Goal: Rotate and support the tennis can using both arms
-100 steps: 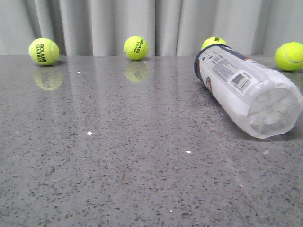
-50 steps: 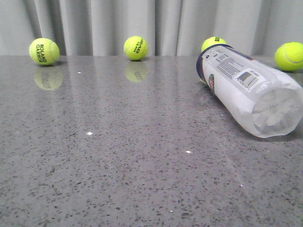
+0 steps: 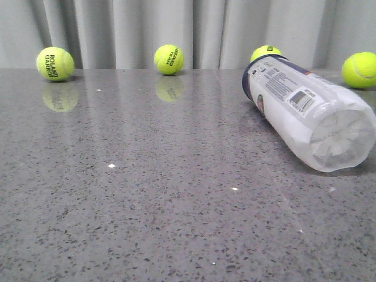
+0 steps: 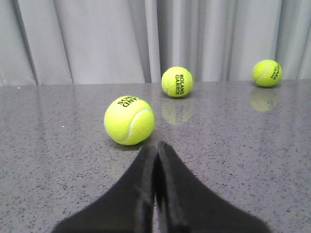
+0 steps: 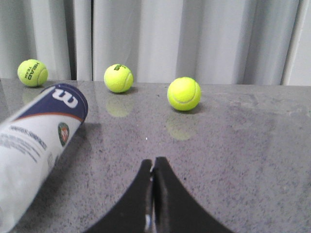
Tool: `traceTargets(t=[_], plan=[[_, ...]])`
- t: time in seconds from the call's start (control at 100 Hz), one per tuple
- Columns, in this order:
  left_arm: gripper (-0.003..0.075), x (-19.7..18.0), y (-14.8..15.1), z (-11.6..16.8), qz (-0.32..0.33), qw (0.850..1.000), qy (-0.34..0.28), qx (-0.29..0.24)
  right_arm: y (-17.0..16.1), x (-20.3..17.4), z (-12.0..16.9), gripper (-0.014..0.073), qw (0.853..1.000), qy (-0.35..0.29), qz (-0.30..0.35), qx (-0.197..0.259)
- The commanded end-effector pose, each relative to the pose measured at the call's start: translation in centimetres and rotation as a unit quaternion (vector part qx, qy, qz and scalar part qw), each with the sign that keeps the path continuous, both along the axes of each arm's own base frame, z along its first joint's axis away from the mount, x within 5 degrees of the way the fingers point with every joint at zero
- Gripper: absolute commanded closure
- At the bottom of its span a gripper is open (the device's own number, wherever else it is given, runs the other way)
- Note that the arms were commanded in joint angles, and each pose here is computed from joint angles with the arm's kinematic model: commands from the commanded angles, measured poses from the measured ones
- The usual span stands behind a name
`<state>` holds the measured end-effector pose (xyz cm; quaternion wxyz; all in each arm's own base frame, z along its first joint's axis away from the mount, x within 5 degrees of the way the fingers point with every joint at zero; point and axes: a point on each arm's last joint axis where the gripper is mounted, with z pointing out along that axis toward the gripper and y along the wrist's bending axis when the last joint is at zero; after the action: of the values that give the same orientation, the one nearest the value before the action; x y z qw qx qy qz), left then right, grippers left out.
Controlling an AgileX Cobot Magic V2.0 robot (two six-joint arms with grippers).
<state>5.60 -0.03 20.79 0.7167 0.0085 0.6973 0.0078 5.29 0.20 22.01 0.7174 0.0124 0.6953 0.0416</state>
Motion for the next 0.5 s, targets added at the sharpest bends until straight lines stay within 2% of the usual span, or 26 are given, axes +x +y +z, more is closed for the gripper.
traceTargets(t=[0.0,0.24,0.49], plan=[[0.0740,-0.1,0.1,-0.7,0.005,0.999,-0.031,-0.005,0.0,-0.7,3.4,0.0663,0.999,-0.033,0.002,0.002],[0.0740,-0.1,0.1,-0.7,0.005,0.999,-0.031,-0.005,-0.1,-0.2,8.7,0.0663,0.997,0.079,-0.003,-0.003],[0.0740,-0.1,0.1,-0.7,0.005,0.999,-0.031,-0.005,0.0,3.2,11.8,0.0661,0.981,0.196,-0.006,-0.008]])
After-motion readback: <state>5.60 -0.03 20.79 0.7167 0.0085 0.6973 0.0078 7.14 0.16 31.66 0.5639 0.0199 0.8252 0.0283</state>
